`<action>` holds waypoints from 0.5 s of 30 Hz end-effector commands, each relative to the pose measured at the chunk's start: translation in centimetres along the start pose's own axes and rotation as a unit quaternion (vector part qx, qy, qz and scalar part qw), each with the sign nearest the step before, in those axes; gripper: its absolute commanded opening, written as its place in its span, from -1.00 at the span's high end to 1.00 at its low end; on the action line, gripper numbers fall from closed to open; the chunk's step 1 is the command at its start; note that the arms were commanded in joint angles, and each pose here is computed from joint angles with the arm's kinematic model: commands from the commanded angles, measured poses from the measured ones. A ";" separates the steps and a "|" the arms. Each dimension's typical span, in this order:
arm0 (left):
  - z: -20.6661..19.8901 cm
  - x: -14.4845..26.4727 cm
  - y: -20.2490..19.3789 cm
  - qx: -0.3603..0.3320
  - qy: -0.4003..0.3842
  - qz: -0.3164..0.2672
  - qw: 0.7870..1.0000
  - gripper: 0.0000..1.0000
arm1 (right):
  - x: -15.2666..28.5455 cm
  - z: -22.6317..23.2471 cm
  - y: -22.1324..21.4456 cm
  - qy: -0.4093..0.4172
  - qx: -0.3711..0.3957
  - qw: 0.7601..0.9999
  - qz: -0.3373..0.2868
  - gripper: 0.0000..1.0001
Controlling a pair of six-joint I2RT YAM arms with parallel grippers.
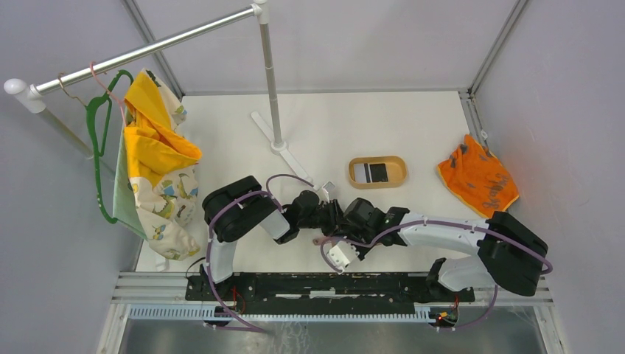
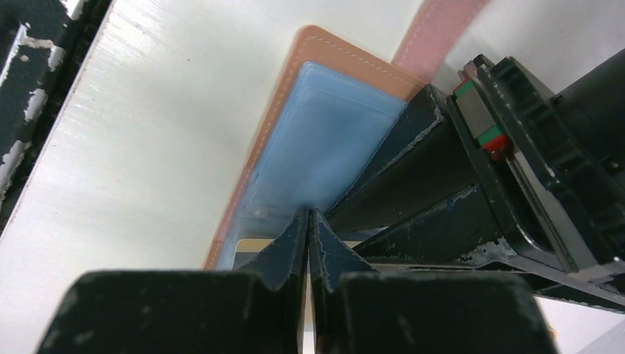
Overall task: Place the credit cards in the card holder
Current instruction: Insert the credit card into the card holder.
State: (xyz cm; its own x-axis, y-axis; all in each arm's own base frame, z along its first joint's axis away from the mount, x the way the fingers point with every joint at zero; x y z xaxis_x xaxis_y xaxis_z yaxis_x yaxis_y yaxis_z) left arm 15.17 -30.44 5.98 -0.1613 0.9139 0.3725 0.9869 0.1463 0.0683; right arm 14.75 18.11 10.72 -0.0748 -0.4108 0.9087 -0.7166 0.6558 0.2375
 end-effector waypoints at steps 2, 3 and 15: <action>1.6 0.2 -0.3 -0.031 0.036 0.008 0.999 0.27 | 1.2 -0.3 -1.0 -0.009 -0.013 0.999 0.028 0.85; 1.5 0.3 -0.2 -0.034 0.035 0.007 0.999 0.26 | 1.3 -0.3 -1.0 -0.010 -0.014 1.000 0.025 0.85; -1.1 1.2 0.5 -0.084 0.003 -0.020 0.996 0.17 | 4.0 -0.7 -0.9 -0.010 -0.051 0.986 -0.158 0.80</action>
State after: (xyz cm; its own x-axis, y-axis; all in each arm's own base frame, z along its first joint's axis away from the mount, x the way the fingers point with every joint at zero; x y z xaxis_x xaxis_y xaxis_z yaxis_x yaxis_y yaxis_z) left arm 15.19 -30.13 6.47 -0.1682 0.9119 0.3743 0.9828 0.1259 0.1349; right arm 15.71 16.30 11.93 0.0249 -0.4976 0.8670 -0.6386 0.6594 0.3968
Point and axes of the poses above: each gripper's point midway between its finger pads, its own x axis back along the fingers, its own z axis along the line the jaws close on, y = z × x, the point moved 10 cm from there along x, back along the fingers, and after that the axes turned 3 degrees about x, right-handed, at the moved point
